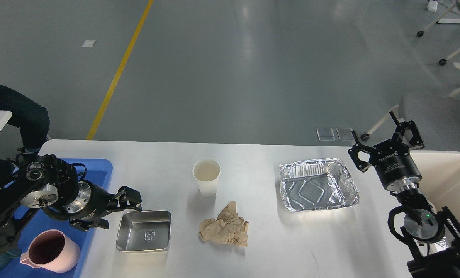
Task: Tidy desktop
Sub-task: 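Lower the left gripper to the steel tray edge and grasp it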
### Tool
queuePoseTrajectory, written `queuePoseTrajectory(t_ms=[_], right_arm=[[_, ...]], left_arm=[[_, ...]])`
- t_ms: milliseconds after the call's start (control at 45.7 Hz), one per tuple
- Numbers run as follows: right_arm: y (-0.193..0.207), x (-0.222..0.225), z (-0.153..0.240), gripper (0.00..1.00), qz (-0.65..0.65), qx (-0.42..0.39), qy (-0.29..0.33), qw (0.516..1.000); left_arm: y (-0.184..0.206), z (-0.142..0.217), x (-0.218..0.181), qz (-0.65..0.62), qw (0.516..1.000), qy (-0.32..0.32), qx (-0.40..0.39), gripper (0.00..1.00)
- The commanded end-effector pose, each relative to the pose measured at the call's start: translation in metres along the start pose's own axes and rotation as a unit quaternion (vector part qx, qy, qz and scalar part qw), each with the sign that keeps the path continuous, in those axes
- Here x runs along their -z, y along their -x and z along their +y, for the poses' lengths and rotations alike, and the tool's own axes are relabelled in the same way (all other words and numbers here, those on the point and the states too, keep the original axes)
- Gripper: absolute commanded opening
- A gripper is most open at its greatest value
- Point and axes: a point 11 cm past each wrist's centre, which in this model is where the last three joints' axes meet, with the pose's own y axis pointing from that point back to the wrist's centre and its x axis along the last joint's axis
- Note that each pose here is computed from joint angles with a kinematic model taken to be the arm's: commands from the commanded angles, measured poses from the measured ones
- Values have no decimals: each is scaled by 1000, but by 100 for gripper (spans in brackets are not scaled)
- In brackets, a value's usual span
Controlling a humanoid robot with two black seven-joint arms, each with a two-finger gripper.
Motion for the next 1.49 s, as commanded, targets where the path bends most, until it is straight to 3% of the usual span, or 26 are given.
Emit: queuePoseTrajectory(t_ms=[0,548,723,1227,1467], right_arm=[[0,0,0,100,-1,0,0,1000],[-1,-1,1,100,-1,0,1,1000],[-1,-1,1,100,-2,3,1,1000],[-2,-1,1,100,-1,2,1,1000],[-2,-2,2,100,-2,2,2,1000]], left_arm=[[0,-3,4,10,1000,-3,3,99],[2,-19,29,42,998,-32,19,98],[7,-30,21,47,998,-24,32,94],[14,-48,14,58,997,-24,49,93],[15,-48,17,56,997,-25,54,75]])
